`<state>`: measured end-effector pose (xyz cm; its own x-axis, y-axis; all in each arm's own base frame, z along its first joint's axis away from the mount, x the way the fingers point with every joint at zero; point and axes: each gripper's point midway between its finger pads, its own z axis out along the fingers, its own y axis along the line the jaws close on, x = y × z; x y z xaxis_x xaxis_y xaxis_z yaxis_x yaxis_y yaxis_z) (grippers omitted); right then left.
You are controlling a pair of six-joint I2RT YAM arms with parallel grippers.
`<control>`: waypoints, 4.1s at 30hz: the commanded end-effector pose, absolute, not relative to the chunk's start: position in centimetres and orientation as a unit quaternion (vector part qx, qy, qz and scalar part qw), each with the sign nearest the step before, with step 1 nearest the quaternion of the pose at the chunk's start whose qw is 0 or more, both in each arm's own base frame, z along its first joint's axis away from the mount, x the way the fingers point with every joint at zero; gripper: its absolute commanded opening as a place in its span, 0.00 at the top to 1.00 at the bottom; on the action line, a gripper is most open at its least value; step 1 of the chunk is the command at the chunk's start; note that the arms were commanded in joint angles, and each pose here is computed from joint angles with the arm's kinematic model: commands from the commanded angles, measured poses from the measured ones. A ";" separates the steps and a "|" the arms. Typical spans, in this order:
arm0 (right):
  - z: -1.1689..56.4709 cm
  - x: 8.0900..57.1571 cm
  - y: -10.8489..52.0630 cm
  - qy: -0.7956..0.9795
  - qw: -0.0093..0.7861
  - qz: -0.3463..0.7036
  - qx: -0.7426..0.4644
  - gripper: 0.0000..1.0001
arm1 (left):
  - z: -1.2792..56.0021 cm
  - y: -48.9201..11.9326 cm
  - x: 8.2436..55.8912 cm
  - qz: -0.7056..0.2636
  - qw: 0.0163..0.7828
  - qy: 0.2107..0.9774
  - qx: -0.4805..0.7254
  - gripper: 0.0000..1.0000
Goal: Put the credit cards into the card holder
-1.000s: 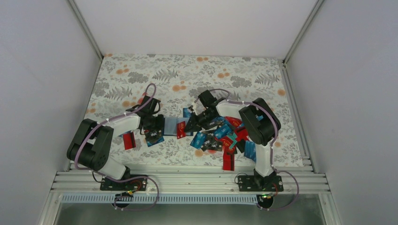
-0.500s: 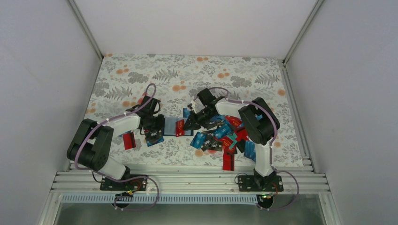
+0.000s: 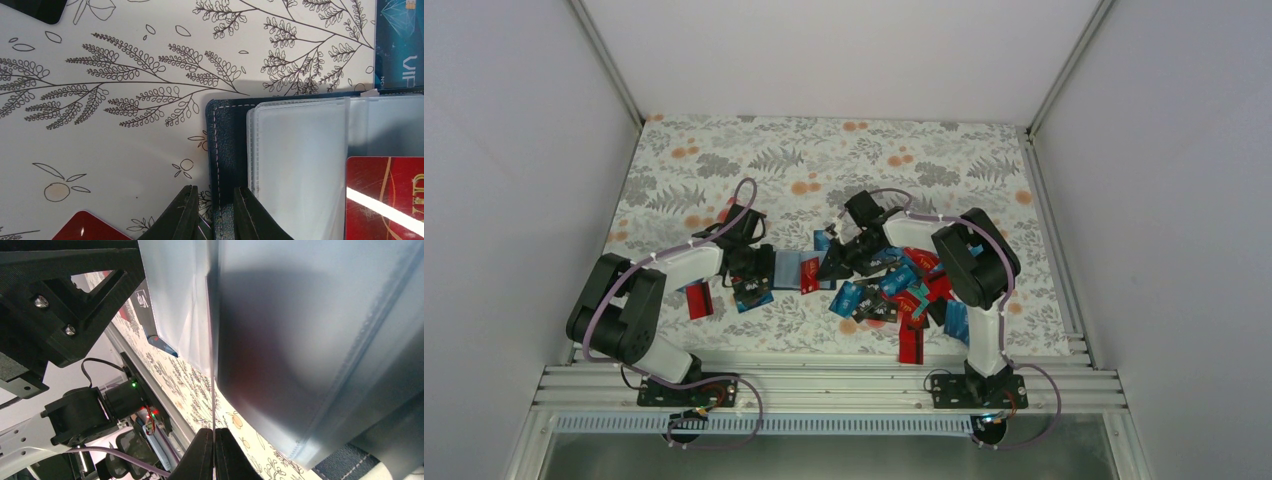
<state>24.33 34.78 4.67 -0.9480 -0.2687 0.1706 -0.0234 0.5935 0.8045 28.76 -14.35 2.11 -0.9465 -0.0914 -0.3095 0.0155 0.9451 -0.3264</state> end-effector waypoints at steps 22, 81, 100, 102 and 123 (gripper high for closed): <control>4.2 25.3 36.2 -0.877 0.138 -0.450 0.094 0.96 | 2.7 -15.1 29.2 -0.186 0.170 0.968 -0.004 0.84; 4.0 26.0 38.5 -0.851 0.112 -0.492 0.145 0.96 | 1.8 -15.4 28.7 -0.192 0.152 0.970 -0.007 0.85; 3.0 25.9 38.9 -0.852 0.116 -0.491 0.139 0.96 | 1.8 -15.3 28.6 -0.191 0.151 0.970 -0.007 0.85; 2.9 25.9 38.9 -0.853 0.117 -0.490 0.136 0.96 | 1.8 -15.3 28.6 -0.191 0.151 0.970 -0.008 0.85; 1.9 25.3 40.1 -0.868 0.111 -0.474 0.097 0.96 | 1.9 -15.1 27.5 -0.197 0.142 0.970 -0.023 0.85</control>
<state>25.87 39.60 3.04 -0.9513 -0.2965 0.0848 -0.0779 0.4969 0.8643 28.24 -14.86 1.74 -0.9552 -0.0846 -0.2837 0.0236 0.9335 -0.3579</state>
